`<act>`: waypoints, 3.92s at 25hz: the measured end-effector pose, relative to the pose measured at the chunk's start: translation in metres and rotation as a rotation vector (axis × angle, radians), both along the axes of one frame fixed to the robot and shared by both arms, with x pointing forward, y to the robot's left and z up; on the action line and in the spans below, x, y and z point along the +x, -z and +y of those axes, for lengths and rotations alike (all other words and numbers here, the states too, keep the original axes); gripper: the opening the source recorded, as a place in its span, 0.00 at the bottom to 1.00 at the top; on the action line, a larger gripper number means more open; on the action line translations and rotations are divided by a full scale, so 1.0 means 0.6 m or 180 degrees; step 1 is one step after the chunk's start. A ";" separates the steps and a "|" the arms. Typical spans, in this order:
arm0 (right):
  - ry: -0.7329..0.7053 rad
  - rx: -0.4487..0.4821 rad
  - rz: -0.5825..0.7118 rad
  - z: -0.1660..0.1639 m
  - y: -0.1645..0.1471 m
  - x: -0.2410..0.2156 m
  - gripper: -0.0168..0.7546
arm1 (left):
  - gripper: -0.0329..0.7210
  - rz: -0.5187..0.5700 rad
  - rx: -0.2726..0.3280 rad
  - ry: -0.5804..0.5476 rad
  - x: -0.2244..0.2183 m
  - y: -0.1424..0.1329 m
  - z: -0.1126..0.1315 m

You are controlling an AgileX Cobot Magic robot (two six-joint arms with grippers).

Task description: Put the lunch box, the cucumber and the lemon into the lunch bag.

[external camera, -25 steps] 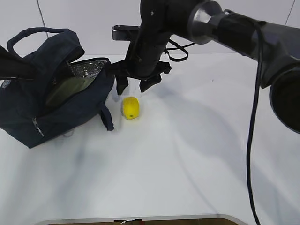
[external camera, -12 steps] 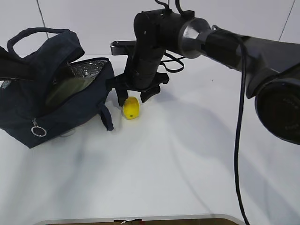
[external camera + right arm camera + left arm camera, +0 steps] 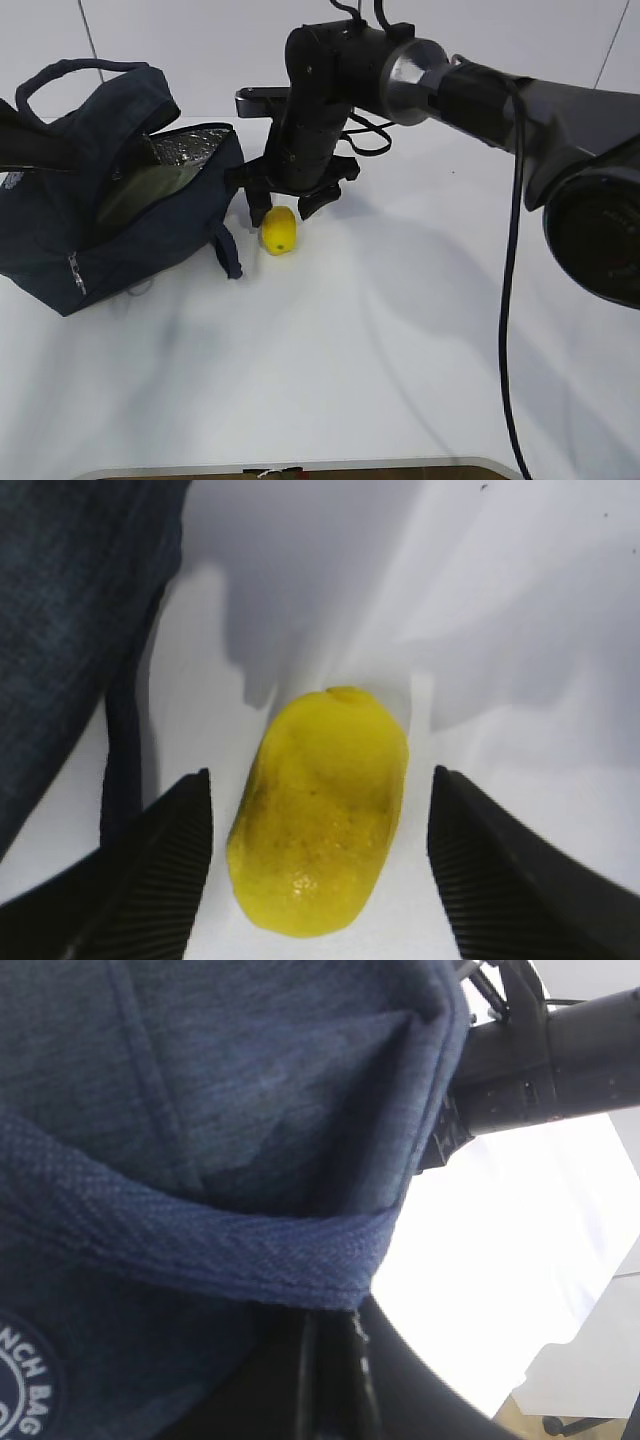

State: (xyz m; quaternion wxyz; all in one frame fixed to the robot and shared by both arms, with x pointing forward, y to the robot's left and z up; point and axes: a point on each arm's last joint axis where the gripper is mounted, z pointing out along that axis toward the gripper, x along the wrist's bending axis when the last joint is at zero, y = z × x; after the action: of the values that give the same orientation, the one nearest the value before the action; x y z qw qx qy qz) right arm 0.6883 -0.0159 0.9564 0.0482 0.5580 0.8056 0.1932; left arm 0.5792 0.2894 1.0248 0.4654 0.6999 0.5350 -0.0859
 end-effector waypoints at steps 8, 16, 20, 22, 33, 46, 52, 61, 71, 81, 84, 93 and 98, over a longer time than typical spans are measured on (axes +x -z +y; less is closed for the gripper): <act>-0.0016 -0.0016 0.0051 0.007 0.014 -0.002 0.71 | 0.03 -0.0003 0.0005 -0.0009 0.000 0.000 0.000; -0.0026 -0.0059 0.0100 0.008 0.028 -0.003 0.71 | 0.03 -0.0001 0.0006 -0.0018 0.001 0.000 0.000; -0.0026 -0.0063 0.0098 0.008 0.028 -0.003 0.59 | 0.03 -0.0002 0.0007 -0.0019 0.001 0.000 0.001; -0.0026 -0.0063 0.0098 0.008 0.028 -0.003 0.54 | 0.03 -0.0004 0.0009 -0.0024 0.001 0.000 0.001; -0.0075 -0.0213 0.0293 0.002 0.005 -0.011 0.46 | 0.03 -0.0007 0.0023 -0.0031 0.001 0.001 0.001; -0.0273 0.0594 0.0022 0.023 -0.134 -0.029 0.46 | 0.03 -0.0014 0.0032 -0.0046 0.002 0.001 0.002; -0.0524 0.1135 0.0141 0.047 -0.144 -0.039 0.46 | 0.03 -0.0014 0.0032 -0.0046 0.002 0.001 0.002; -0.0521 0.1904 0.0190 0.090 -0.084 -0.015 0.45 | 0.03 0.0013 -0.0017 0.0015 -0.001 0.000 -0.001; -0.0461 0.1977 0.0158 0.096 -0.060 -0.006 0.63 | 0.03 0.0018 -0.0032 0.0026 -0.001 -0.001 -0.001; -0.0600 0.1922 0.0295 0.095 -0.066 -0.015 0.77 | 0.03 0.0018 -0.0032 0.0025 -0.001 -0.001 -0.001; -0.0633 0.1930 0.0248 0.087 -0.079 -0.011 0.77 | 0.03 0.0018 -0.0032 0.0025 -0.001 -0.001 -0.001; -0.0645 0.1790 0.0475 0.027 -0.083 0.009 0.77 | 0.03 0.0025 -0.0042 0.0042 -0.002 -0.001 -0.002; -0.0697 0.1714 0.0264 0.021 -0.109 0.011 0.77 | 0.03 0.0028 -0.0045 0.0048 -0.002 -0.001 -0.002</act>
State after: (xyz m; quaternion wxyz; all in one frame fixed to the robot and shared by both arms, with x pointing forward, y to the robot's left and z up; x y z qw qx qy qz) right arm 0.6952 -0.0035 1.0221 -0.1557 0.4679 0.7820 0.3811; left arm 0.5778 0.2882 1.0254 0.4674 0.7002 0.5311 -0.0963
